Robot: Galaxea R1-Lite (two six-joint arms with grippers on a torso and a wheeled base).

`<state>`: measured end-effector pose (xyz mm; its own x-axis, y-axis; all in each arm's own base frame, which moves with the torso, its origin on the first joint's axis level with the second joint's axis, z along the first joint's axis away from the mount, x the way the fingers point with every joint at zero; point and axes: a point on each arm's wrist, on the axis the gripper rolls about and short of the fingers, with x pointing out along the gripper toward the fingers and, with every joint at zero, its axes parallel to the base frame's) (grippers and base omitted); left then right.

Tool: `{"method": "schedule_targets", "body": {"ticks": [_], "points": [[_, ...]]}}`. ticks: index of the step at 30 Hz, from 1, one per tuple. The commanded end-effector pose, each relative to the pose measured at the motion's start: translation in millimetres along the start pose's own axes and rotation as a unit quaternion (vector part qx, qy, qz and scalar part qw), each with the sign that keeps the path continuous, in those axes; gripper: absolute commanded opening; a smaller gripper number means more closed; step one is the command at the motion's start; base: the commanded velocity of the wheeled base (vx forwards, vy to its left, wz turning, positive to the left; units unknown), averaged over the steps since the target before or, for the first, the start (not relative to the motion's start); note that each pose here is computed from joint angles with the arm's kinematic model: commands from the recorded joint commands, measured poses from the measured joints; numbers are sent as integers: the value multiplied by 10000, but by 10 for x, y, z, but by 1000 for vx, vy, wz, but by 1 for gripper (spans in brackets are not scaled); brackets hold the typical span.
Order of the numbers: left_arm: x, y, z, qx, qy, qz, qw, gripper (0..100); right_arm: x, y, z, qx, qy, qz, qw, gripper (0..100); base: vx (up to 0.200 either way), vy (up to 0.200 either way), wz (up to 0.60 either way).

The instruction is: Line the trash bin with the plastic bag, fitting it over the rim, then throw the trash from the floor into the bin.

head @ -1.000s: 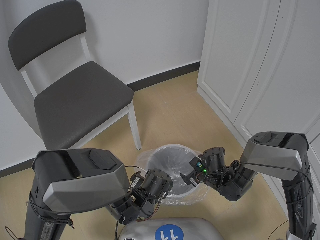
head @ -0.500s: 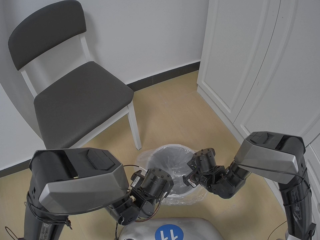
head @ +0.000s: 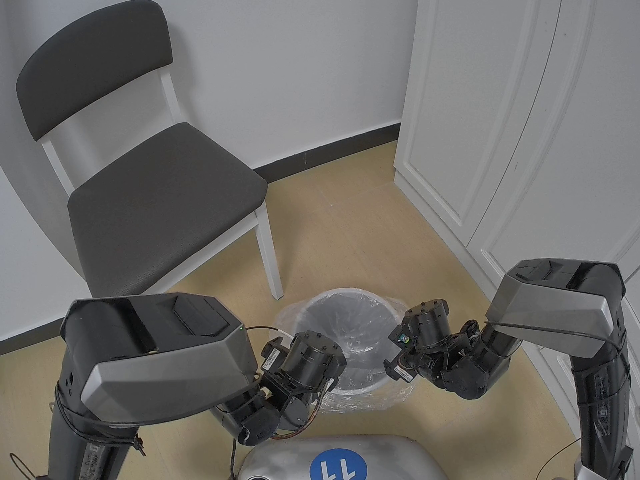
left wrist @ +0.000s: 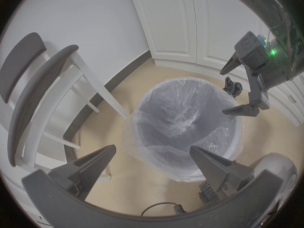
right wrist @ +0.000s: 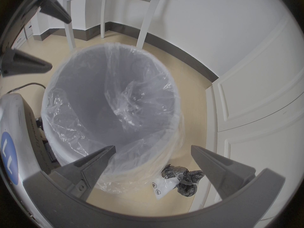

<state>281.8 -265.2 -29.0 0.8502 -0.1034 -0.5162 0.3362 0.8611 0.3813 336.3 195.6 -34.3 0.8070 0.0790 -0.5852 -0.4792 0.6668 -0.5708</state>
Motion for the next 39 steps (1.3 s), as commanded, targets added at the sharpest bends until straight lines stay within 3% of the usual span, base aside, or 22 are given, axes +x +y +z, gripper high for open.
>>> {"method": "schedule_targets", "body": {"ticks": [1,6,14,21,33,36,39], "points": [[128,-46,20,15,-20,36,10000,100,4,-13,86,145,-232,-90,9996,100,0,0,0],[402,56,101,176,39,246,9995,100,21,12,122,304,-476,-182,9982,100,0,0,0],[587,190,60,546,524,391,9964,100,16,10,121,296,-472,-189,9983,100,0,0,0],[486,176,-37,525,592,490,9957,100,71,31,73,268,-385,-171,9988,100,0,0,0],[216,100,-189,414,315,362,9980,100,164,14,-92,23,-133,-173,9998,100,0,0,0],[215,100,-187,395,295,365,9981,100,154,15,-88,11,-138,-168,9998,100,0,0,0],[192,67,-173,368,233,332,9985,100,162,-16,38,242,-432,-294,9983,100,0,0,0]]}}
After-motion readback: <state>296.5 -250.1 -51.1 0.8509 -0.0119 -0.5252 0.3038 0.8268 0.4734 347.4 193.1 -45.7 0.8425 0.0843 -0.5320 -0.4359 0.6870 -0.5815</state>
